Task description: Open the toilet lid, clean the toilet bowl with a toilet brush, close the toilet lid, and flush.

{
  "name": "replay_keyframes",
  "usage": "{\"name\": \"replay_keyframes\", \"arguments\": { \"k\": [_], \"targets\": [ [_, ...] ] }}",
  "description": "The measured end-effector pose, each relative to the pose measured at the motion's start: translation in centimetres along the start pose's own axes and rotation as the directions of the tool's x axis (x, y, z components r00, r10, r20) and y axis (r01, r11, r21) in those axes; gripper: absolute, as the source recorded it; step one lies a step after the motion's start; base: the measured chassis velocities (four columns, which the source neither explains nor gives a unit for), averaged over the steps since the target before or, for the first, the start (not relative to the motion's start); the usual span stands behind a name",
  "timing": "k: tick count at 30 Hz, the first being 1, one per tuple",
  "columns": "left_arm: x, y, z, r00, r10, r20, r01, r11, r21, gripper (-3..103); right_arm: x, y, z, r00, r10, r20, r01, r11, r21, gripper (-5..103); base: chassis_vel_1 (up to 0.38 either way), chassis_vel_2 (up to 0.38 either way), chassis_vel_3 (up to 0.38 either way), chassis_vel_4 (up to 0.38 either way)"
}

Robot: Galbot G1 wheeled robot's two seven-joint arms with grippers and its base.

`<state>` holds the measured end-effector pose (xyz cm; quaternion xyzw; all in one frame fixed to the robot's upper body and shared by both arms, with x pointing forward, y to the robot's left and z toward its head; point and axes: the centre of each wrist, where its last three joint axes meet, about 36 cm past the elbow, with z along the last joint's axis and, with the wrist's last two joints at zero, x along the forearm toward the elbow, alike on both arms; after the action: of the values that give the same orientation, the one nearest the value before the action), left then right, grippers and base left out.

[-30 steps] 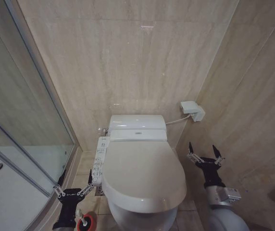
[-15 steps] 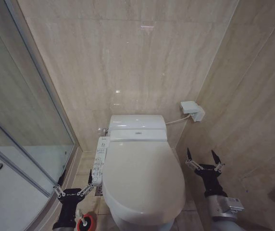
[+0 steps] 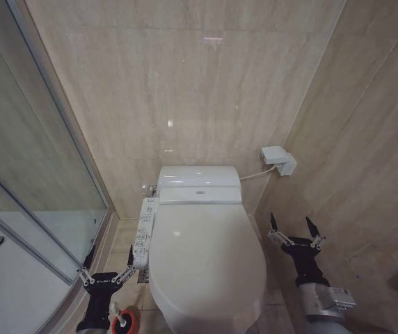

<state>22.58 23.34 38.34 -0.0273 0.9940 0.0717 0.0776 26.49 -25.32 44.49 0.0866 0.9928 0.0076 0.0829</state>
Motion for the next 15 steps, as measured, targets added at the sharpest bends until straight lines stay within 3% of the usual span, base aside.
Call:
{"name": "replay_keyframes", "arguments": {
  "k": [15],
  "targets": [
    [0.00,0.00,0.00,1.000,0.000,0.000,0.000,1.000,0.000,100,-0.40,0.09,0.37,1.000,0.007,-0.004,-0.007,1.000,-0.003,100,0.000,0.000,0.000,0.000]
  ]
}}
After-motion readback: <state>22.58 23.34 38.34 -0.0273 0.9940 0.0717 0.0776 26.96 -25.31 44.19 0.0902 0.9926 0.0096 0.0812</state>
